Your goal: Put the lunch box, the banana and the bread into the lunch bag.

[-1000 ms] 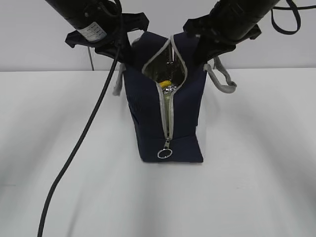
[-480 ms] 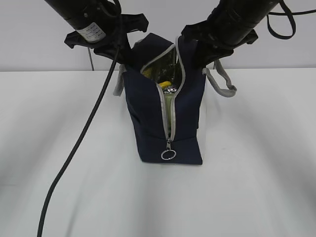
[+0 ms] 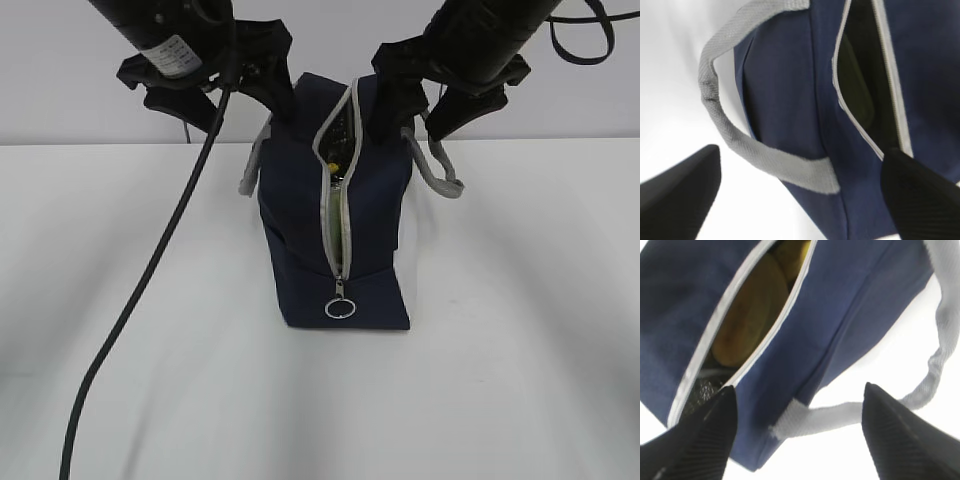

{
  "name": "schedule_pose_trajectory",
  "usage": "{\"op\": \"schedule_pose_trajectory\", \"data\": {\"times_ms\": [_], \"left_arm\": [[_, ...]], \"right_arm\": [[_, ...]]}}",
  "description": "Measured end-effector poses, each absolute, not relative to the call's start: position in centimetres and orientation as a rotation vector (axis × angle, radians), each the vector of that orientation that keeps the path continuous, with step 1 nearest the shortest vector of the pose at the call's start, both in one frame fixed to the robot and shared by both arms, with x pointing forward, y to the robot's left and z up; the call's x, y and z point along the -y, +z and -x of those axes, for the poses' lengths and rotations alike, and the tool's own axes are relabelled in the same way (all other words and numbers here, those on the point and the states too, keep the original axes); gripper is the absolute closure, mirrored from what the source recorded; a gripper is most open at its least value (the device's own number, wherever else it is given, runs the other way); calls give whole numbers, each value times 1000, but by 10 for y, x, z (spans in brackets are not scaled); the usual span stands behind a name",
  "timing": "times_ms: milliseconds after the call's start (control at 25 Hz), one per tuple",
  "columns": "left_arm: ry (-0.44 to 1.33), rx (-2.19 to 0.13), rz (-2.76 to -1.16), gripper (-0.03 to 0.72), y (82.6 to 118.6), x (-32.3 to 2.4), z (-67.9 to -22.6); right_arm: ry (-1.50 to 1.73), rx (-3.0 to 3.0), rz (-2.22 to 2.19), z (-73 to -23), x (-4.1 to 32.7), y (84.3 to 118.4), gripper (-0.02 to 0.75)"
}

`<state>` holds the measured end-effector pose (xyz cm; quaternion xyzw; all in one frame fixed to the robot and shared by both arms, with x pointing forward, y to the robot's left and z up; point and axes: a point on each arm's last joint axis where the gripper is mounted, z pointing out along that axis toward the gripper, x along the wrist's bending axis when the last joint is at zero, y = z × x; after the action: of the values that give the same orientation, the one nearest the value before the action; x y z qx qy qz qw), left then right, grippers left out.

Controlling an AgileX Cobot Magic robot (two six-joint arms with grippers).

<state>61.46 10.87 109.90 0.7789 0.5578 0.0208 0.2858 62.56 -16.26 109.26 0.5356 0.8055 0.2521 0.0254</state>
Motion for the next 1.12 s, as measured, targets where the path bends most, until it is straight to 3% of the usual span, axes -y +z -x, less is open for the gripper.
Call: {"op": "schedule_pose_trajectory", "data": {"times_ms": [280, 560, 880, 1120], "left_arm": [[94, -1404, -2119, 207, 1130, -117, -594], [122, -1383, -2125, 225, 1148, -128, -574], [103, -1434, -2135, 230, 1122, -145, -539], [163, -1388, -2095, 232, 1130, -158, -511]], "right_arm": [[778, -2459, -1772, -614, 165, 1108, 229], [900, -2396, -1761, -579, 163, 1127, 256], [1024, -2399, -1648, -527, 161, 1091, 257], [1101, -2405, -1552, -500, 169, 1062, 258]]}}
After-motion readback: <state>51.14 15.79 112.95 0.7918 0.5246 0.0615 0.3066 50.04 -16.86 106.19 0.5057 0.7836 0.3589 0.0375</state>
